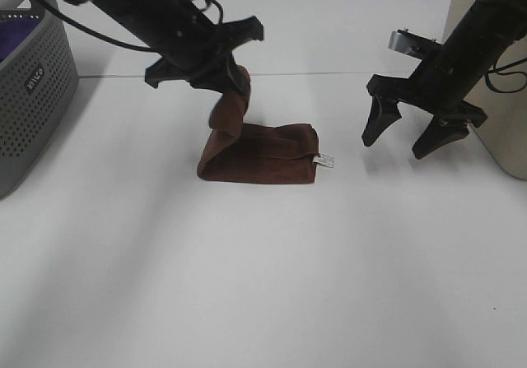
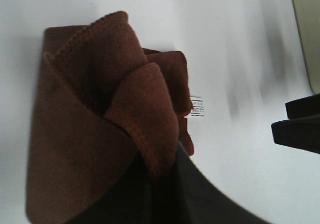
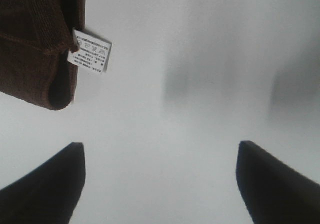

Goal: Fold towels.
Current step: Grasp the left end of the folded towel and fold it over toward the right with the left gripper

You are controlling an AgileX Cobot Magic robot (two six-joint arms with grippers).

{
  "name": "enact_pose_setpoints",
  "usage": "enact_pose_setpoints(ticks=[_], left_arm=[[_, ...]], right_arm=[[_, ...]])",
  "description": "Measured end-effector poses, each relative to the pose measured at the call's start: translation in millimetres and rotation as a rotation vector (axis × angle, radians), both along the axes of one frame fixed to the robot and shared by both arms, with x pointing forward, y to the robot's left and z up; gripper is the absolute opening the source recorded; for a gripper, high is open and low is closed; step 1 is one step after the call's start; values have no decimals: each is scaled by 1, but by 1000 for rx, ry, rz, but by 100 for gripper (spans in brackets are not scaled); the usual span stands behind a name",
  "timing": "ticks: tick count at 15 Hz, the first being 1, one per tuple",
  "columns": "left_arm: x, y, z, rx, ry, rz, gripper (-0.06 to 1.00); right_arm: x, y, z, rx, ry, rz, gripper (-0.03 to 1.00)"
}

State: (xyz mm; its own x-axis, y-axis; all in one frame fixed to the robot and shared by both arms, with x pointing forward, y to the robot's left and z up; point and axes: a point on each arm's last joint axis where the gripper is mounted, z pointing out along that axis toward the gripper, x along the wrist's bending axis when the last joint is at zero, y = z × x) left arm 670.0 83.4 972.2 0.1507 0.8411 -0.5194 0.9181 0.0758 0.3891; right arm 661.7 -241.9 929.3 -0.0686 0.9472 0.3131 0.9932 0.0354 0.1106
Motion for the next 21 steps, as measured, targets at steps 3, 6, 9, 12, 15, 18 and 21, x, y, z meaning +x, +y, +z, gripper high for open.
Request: enact_pose_setpoints(ticks=[3,6,9,12,15,18,21], left_arm=[[-2,-34,-34,-10,-21,25,4],[4,-42,-51,-54,-33,122,4],[2,-46,-58,-57,-23,125,9],[-2,-54,-61,-57,-18,109,31],[-1,-55,-59,-88,-18,139,60],[5,-58,-49,-138,-56,167,72],[9,-48,-32,-51,-133,33,72]], right_arm=[[0,0,0,0,0,0,80],[0,0,0,0,0,0,80],[0,0,0,0,-1,0,80],[0,0,0,0,-1,0,80],[0,0,0,0,-1,0,80],[0,2,1,22,1,-10,80],[0,12,5,148,-4,14,79]])
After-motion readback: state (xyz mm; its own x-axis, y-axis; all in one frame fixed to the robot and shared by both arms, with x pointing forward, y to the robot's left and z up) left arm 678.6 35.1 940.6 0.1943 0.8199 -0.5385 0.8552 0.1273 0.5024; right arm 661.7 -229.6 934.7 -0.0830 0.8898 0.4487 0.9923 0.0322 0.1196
